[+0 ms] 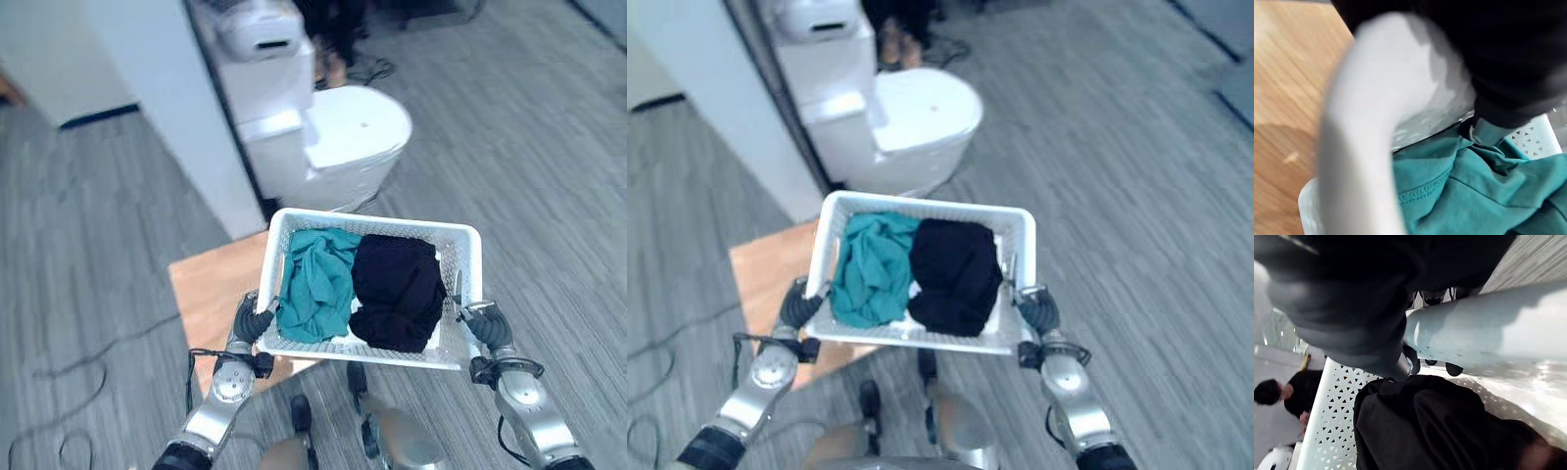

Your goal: Grab the laundry basket,head to the washer,open it,put in the laundry and shut it.

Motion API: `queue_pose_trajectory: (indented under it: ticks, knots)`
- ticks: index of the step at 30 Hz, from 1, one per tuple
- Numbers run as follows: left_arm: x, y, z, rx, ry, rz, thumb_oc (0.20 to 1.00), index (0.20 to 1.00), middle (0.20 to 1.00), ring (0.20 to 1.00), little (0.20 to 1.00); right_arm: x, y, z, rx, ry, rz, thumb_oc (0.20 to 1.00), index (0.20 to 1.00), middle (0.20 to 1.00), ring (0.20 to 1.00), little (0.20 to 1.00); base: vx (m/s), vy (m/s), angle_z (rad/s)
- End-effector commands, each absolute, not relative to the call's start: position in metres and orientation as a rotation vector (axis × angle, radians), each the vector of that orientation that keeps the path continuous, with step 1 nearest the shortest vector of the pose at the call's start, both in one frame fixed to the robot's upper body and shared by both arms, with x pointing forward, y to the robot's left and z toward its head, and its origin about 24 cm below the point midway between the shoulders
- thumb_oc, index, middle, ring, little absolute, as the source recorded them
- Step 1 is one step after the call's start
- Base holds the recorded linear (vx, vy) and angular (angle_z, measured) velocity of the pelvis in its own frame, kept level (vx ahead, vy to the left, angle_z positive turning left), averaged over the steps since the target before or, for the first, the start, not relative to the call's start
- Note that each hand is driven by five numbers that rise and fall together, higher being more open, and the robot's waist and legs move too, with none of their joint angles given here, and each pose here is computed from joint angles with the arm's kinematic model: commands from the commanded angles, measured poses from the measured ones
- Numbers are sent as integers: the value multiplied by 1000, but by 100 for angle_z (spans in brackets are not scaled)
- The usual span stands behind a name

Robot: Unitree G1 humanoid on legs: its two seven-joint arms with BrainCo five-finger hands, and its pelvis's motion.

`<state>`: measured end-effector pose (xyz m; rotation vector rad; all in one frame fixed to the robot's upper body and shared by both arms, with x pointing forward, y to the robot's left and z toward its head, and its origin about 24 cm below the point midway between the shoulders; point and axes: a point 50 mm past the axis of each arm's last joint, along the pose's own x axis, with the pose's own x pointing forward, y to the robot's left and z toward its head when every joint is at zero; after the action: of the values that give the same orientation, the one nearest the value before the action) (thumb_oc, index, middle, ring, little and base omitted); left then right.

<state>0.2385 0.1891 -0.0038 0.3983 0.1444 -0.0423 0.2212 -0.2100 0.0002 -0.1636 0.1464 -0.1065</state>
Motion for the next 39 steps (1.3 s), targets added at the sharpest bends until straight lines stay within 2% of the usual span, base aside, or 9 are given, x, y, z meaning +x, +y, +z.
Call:
queue_pose_trajectory:
  ticks: [1, 8, 13, 23, 39]
  knots:
    - [241, 151, 17, 294, -17, -247, 200, 200, 200, 200, 200, 243, -175, 48, -85, -128, 86, 200, 200, 200, 200, 200, -101, 64, -130]
    - [245, 150, 29, 255, -73, -206, 200, 200, 200, 200, 200, 247, -161, 62, -72, -197, 146, 200, 200, 200, 200, 200, -53, -69, -169]
    - [235, 156, 17, 212, -15, -168, 200, 200, 200, 200, 200, 245, -155, 58, -68, -177, 183, 200, 200, 200, 200, 200, 67, -278, -189]
    - [229, 143, 8, 154, 16, -180, 200, 200, 200, 200, 200, 246, -162, 60, -90, -173, 190, 200, 200, 200, 200, 200, 123, -193, -107]
    - [224, 152, 2, 211, 49, -174, 200, 200, 200, 200, 200, 247, -153, 56, -87, -166, 201, 200, 200, 200, 200, 200, 274, 22, -30]
